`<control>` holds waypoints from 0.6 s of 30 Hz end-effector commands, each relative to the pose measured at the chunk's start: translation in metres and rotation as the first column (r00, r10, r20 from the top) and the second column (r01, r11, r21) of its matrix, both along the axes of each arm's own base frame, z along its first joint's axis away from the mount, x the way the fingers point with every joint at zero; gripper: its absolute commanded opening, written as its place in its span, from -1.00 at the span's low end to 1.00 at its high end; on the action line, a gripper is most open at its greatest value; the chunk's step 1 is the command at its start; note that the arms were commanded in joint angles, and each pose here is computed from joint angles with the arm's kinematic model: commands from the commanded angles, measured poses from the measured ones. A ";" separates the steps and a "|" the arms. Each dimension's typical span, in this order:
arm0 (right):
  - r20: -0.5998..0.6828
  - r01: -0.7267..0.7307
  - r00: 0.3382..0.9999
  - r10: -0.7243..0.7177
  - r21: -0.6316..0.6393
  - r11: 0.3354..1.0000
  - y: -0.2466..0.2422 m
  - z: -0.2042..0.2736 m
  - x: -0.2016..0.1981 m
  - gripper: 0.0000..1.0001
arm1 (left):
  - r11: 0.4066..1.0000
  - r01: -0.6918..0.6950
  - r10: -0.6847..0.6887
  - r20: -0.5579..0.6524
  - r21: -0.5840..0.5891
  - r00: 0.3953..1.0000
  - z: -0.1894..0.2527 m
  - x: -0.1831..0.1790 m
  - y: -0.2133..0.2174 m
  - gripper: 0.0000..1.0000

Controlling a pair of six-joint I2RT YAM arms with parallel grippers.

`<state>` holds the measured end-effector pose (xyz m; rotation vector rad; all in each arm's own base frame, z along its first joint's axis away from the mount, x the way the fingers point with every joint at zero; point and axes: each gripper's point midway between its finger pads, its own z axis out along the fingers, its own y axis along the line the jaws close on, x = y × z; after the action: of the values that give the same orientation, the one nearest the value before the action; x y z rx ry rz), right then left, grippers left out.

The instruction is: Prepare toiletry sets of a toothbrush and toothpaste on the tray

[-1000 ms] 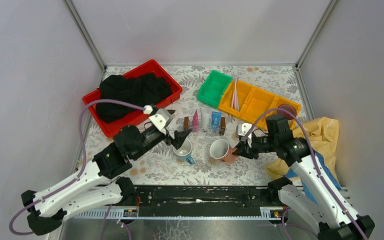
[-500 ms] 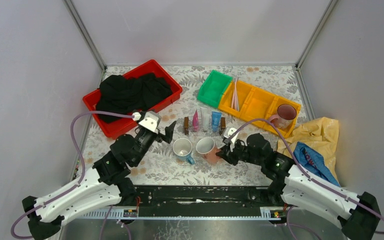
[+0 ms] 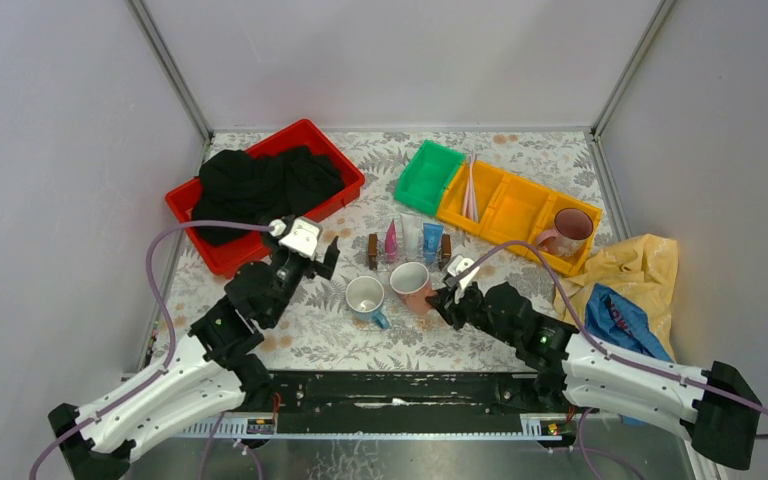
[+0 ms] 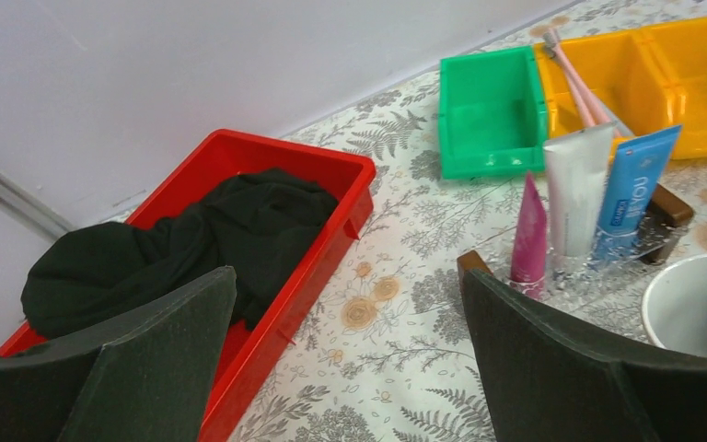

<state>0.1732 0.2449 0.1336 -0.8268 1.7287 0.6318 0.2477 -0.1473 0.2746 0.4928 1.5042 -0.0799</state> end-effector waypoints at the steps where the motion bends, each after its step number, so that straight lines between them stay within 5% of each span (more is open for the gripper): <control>1: 0.071 0.062 0.995 -0.076 0.179 0.982 0.015 0.046 0.019 -0.98 | 0.997 0.016 -0.015 0.017 -0.073 1.000 0.007 0.006 0.001 1.00; 18: 0.018 0.126 0.991 -0.135 0.249 0.960 0.028 0.036 0.033 -0.90 | 0.996 0.032 -0.032 -0.005 -0.078 0.999 -0.001 0.011 0.002 1.00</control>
<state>0.1929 0.2578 0.1143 -0.7067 1.7939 0.6142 0.2566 -0.1430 0.2666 0.4817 1.5257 -0.1298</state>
